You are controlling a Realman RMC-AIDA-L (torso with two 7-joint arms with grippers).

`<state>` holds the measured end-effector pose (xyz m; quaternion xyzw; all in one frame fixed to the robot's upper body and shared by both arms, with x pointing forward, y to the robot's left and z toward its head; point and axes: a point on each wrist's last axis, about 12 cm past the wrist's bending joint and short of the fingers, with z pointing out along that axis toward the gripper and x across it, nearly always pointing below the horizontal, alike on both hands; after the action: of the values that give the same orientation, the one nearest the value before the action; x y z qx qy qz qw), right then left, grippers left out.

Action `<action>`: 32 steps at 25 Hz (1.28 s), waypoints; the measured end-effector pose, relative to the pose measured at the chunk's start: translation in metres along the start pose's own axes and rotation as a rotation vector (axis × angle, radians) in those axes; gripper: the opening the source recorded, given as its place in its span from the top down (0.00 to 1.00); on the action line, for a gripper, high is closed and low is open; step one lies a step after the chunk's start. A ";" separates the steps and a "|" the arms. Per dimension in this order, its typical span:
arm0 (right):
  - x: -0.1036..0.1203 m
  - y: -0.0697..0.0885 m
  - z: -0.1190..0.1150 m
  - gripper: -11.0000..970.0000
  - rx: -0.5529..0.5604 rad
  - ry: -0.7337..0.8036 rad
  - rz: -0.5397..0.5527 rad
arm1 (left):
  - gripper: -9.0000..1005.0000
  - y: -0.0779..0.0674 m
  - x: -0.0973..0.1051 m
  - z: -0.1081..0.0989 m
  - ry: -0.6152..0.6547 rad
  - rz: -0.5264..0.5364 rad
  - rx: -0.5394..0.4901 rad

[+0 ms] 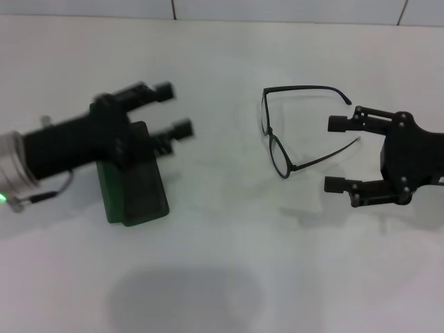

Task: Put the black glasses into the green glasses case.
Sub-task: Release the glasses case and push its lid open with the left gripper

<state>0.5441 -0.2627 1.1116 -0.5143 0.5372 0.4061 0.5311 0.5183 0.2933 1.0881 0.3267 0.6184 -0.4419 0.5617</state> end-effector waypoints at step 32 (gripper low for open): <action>0.000 0.002 -0.003 0.10 -0.003 0.014 -0.010 | 0.29 0.050 -0.050 -0.021 0.676 -0.554 -0.473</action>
<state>0.5420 -0.2659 1.1113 -0.5205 0.5376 0.4005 0.5288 0.5630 0.3371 1.1276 0.1384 0.9129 -0.2914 0.2500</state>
